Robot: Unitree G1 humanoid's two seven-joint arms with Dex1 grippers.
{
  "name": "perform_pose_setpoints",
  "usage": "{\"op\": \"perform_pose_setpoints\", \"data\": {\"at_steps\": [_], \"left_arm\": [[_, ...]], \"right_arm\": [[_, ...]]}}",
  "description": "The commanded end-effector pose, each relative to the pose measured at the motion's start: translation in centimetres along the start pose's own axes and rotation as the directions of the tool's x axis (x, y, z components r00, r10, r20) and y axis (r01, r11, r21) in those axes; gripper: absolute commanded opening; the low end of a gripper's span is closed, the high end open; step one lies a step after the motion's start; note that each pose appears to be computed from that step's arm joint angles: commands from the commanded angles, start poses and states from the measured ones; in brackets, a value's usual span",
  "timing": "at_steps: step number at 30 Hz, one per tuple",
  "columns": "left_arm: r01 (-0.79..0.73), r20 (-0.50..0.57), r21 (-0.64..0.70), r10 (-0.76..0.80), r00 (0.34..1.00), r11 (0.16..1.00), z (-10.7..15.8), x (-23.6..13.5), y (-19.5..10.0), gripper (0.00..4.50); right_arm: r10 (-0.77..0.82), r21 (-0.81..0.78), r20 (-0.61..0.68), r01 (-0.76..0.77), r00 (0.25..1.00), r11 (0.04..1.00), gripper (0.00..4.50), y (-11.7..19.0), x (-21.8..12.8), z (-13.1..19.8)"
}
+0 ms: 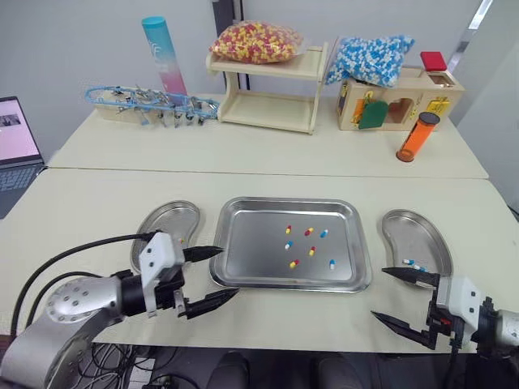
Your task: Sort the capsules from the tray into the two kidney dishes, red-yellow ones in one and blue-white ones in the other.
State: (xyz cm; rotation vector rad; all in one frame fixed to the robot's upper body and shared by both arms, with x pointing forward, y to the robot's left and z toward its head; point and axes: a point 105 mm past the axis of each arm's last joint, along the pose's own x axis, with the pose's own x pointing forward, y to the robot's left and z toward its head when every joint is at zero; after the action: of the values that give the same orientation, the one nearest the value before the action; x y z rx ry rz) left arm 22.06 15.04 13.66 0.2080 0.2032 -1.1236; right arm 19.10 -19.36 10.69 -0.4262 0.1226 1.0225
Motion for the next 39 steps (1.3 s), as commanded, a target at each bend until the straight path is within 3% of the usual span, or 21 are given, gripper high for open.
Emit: {"op": "perform_pose_setpoints", "data": {"at_steps": [1,7,16,23,27,34,39], "left_arm": [[0.030,0.005,0.006,-0.030,1.000,1.000,-0.2,1.2,0.4,4.12],[0.095,0.032,0.022,-0.095,0.995,0.995,-0.4,3.7,0.1,2.36],[0.104,0.029,0.033,-0.105,0.994,0.994,-0.8,8.0,-0.2,2.36],[0.108,-0.010,0.019,-0.108,0.994,0.994,0.5,11.5,-0.4,2.36],[0.103,-0.037,0.019,-0.103,0.994,0.994,0.6,11.7,-0.4,1.51],[0.082,-0.131,0.036,-0.076,0.988,0.996,-0.4,11.5,0.1,1.51],[0.092,-0.143,0.022,-0.087,0.986,0.996,-0.6,11.9,0.0,1.51]], "right_arm": [[0.009,-0.046,0.029,-0.007,1.000,0.999,4.50,0.0,0.6,1.5],[0.001,-0.045,0.036,0.000,0.999,0.999,4.50,-0.1,1.0,2.0],[-0.003,-0.033,0.025,0.003,1.000,0.999,4.50,0.1,1.3,2.2],[-0.015,-0.019,0.021,0.015,1.000,1.000,4.50,0.3,1.5,2.3],[-0.017,-0.010,0.018,0.017,1.000,1.000,4.50,0.5,1.5,2.3],[-0.024,0.000,0.013,0.024,1.000,1.000,4.50,0.6,1.4,2.1],[-0.029,0.008,0.010,0.029,1.000,1.000,4.50,0.7,1.4,2.0]]}}
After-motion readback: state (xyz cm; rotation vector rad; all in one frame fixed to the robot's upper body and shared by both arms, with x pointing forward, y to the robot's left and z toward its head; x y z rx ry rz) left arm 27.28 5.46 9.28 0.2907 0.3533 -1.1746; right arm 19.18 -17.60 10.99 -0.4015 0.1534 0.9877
